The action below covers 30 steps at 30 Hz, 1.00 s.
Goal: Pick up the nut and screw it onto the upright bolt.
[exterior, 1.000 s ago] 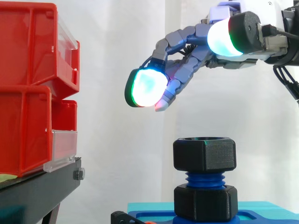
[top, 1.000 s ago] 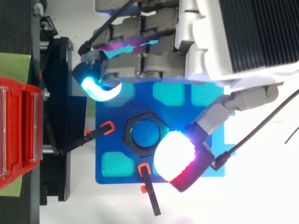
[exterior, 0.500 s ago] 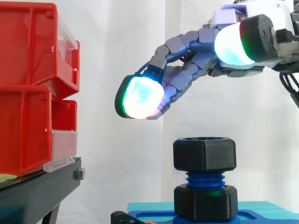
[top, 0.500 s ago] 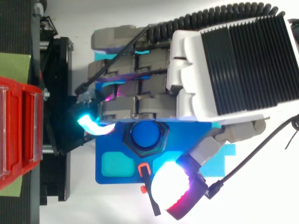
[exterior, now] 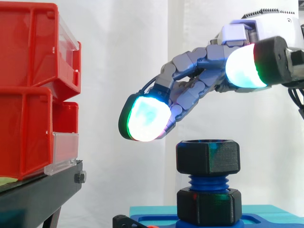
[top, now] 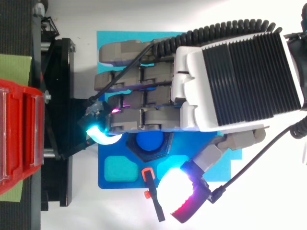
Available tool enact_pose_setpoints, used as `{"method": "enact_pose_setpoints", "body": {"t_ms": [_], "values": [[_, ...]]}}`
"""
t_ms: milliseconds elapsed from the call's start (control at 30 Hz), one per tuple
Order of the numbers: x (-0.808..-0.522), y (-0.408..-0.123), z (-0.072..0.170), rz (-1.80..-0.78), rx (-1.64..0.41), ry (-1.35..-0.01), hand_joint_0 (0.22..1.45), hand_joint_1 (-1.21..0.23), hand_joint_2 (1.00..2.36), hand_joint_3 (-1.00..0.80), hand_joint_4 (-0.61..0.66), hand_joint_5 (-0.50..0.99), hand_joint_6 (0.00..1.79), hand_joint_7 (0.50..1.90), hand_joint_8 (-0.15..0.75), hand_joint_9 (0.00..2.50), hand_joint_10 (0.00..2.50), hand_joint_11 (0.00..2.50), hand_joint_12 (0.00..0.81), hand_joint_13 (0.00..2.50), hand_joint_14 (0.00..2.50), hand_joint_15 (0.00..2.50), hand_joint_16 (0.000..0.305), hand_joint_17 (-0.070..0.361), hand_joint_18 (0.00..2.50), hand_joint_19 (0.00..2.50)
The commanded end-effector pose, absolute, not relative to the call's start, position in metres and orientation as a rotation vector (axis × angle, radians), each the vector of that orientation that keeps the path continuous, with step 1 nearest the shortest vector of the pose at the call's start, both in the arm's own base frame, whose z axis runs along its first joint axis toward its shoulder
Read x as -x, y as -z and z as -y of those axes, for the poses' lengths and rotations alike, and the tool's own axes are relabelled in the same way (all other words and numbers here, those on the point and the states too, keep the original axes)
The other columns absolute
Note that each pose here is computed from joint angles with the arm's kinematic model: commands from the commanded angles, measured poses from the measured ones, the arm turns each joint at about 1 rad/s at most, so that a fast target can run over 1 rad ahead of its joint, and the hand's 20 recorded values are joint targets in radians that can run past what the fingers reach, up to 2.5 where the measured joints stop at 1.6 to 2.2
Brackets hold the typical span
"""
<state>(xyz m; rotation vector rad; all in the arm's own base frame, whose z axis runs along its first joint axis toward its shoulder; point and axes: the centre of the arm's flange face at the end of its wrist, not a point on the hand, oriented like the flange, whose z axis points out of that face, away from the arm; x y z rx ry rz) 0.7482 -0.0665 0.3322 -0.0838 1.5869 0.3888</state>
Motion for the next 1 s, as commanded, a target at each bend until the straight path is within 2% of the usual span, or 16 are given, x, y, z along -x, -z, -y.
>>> {"method": "enact_pose_setpoints", "body": {"t_ms": [0, 167, 433, 967], "values": [[-0.7484, -0.328, 0.0669, -1.576, 0.08, -0.393, 0.44, -0.23, 1.0, -0.5, 0.15, -0.2, 0.5, 0.61, 0.275, 0.63, 0.0, 0.0, 0.376, 0.3, 0.0, 0.0, 0.052, 0.117, 0.11, 0.0], [-0.7476, -0.3273, 0.0682, -1.584, 0.076, -0.391, 0.44, -0.22, 1.0, -0.5, 0.17, -0.18, 0.5, 0.66, 0.285, 0.64, 0.0, 0.0, 0.377, 0.3, 0.0, 0.0, 0.052, 0.117, 0.11, 0.0], [-0.7472, -0.3273, 0.0714, -1.584, 0.075, -0.39, 0.46, -0.21, 1.0, -0.5, 0.24, -0.13, 0.5, 0.83, 0.292, 0.68, 0.0, 0.0, 0.366, 0.32, 0.0, 0.0, 0.049, 0.109, 0.12, 0.0], [-0.7461, -0.3266, 0.0736, -1.591, 0.073, -0.389, 0.47, -0.21, 1.0, -0.5, 0.24, -0.12, 0.5, 0.86, 0.298, 0.73, 0.0, 0.0, 0.353, 0.36, 0.0, 0.0, 0.045, 0.102, 0.16, 0.0]]}}
